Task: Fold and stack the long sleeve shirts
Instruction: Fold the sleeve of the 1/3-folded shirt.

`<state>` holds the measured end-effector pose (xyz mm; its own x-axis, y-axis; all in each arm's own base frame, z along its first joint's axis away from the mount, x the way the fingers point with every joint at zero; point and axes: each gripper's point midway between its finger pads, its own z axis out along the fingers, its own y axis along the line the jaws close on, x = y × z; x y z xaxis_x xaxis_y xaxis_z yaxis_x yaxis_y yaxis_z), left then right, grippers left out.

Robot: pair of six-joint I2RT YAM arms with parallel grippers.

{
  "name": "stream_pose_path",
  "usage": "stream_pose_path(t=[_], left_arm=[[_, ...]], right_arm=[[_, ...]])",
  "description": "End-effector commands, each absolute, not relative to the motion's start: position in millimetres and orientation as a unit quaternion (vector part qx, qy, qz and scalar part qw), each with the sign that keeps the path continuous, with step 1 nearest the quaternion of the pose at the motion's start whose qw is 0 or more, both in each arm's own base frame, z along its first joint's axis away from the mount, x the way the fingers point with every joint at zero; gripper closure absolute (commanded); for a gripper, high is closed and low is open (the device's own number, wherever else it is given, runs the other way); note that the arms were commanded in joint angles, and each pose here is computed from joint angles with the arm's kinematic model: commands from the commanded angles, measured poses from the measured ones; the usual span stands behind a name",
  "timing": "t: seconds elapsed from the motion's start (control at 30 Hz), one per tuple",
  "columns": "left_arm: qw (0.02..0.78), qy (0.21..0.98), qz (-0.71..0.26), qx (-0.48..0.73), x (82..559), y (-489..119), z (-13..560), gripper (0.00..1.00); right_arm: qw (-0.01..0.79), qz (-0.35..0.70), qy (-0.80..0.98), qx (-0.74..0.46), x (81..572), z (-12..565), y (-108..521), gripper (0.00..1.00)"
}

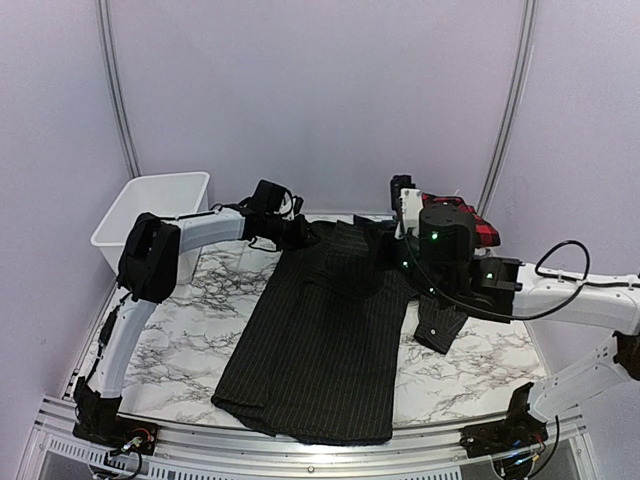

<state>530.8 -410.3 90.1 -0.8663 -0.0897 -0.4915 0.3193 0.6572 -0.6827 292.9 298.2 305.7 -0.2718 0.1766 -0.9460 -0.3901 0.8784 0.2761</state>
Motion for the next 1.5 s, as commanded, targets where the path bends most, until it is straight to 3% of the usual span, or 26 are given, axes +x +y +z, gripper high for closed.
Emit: stream_pose_path(t=[0.0, 0.23, 0.4, 0.73, 1.07, 1.47], left_arm=[[0.316, 0.871, -0.376, 0.022, 529.3, -358.5, 179.2, 0.74], [0.343, 0.885, -0.314, -0.018, 484.3, -280.3, 202.5, 0.64], [0.331, 0.895, -0.298, -0.016, 444.2, -252.8, 196.5, 0.62], [0.291, 0.908, -0.301, 0.011, 377.6, -232.9, 184.5, 0.59], [0.205, 0.928, -0.307, 0.04, 307.3, -235.5, 135.6, 0.57], [0.229, 0.93, -0.285, 0.022, 295.4, -215.4, 143.4, 0.56]], right_arm=[[0.574, 0.311, 0.741, -0.159, 280.0, 303.9, 359.1, 1.0], [0.462, 0.381, 0.745, -0.294, 256.0, 230.4, 447.9, 1.0], [0.398, 0.408, 0.741, -0.355, 229.2, 191.2, 498.6, 1.0], [0.333, 0.437, 0.729, -0.409, 187.6, 162.6, 519.9, 1.0], [0.4, 0.429, 0.725, -0.361, 197.1, 199.4, 501.8, 1.0], [0.456, 0.436, 0.708, -0.319, 199.0, 214.2, 523.1, 1.0]])
